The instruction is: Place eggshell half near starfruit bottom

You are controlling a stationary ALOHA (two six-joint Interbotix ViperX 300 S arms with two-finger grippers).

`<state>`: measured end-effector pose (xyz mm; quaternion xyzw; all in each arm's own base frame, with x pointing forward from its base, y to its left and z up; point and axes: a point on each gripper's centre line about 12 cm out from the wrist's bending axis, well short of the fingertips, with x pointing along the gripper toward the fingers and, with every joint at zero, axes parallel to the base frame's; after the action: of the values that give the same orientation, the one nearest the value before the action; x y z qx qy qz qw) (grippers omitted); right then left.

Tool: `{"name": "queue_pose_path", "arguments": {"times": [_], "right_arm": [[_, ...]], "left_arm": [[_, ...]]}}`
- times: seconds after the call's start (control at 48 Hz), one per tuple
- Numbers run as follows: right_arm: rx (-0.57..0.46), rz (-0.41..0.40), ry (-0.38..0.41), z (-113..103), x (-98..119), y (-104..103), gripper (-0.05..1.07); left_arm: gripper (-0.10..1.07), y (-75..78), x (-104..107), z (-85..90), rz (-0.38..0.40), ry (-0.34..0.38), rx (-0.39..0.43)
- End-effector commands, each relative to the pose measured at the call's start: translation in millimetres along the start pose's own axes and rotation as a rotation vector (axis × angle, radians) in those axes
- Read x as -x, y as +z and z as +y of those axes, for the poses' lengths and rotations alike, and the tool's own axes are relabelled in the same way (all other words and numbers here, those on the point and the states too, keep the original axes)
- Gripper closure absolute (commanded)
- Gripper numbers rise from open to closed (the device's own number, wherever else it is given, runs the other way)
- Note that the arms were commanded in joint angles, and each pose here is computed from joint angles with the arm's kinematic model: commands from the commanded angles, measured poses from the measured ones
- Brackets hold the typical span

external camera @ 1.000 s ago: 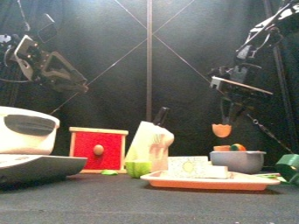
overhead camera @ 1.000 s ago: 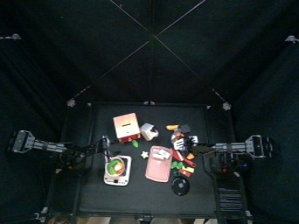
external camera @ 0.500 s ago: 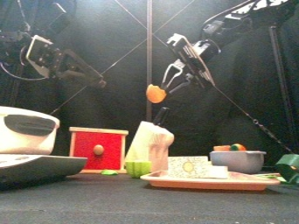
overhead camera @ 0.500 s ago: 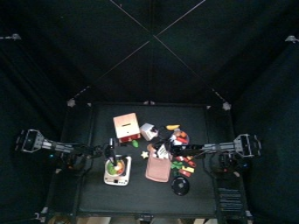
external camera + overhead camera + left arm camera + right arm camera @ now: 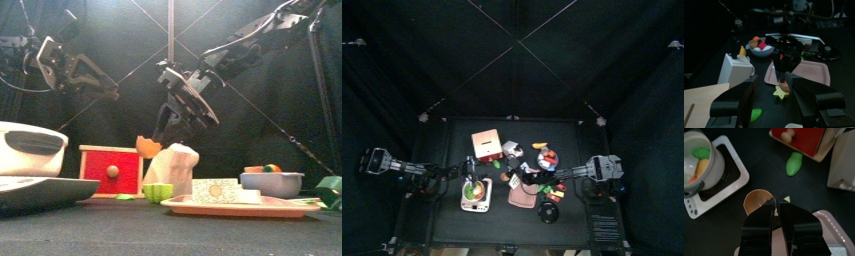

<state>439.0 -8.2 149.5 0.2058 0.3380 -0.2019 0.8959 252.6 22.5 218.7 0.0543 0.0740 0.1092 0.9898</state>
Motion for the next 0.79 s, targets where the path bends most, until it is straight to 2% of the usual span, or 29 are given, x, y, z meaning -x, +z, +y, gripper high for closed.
{"name": "queue_pose_path", "arguments": {"times": [0.0, 0.271, 0.771], "right_arm": [[-0.005, -0.029, 0.03, 10.2, 5.7, 11.0, 0.48], [-0.006, -0.019, 0.026, 13.3, -0.5, 8.0, 0.28], [-0.012, -0.021, -0.003, 12.2, 0.3, 8.9, 0.28]], "left_arm": [[0.12, 6.3, 1.8, 2.3, -0.028, 0.009, 0.007], [0.12, 4.8, 4.1, 3.2, -0.028, 0.012, 0.009], [0.12, 3.3, 4.6, 2.8, -0.022, 0.009, 0.011]]}}
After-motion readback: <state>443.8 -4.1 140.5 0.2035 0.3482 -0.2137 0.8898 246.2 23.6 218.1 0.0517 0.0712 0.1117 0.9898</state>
